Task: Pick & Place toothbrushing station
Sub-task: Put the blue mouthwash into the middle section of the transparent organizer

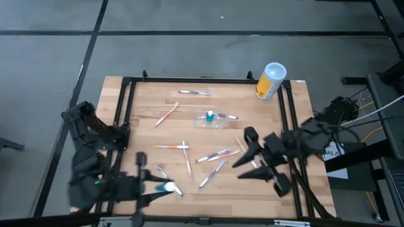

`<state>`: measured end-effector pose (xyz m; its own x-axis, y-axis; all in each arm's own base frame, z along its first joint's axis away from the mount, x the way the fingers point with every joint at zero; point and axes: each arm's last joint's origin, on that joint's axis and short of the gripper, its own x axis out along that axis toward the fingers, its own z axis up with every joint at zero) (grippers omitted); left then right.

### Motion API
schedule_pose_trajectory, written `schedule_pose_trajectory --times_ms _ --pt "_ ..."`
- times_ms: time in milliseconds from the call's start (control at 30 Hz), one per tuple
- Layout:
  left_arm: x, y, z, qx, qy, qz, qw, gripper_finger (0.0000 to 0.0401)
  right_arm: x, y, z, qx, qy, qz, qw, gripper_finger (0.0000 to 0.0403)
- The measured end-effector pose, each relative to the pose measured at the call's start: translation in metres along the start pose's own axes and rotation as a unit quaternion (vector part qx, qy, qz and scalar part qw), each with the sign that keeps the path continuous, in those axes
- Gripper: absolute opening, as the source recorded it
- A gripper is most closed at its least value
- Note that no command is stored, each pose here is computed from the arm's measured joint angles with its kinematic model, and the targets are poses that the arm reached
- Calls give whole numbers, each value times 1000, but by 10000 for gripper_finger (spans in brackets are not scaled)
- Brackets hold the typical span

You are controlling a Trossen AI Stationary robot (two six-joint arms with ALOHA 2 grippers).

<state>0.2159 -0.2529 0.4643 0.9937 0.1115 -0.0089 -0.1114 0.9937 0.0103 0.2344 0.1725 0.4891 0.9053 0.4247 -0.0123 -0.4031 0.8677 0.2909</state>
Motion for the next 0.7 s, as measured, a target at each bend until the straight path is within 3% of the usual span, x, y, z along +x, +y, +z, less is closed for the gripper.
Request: schedule_pose_trajectory --times_ms 267,400,700 --pt "47 47 -5 50 30 16 998 90 -23 38 -12 -21 0 -60 998 142" --pt "49 85 -4 35 12 6 999 90 -30 52 -18 -29 0 -91 995 142" --pt "63 174 -41 -1 -92 10 996 90 -45 71 -25 -32 -17 -144 989 143"
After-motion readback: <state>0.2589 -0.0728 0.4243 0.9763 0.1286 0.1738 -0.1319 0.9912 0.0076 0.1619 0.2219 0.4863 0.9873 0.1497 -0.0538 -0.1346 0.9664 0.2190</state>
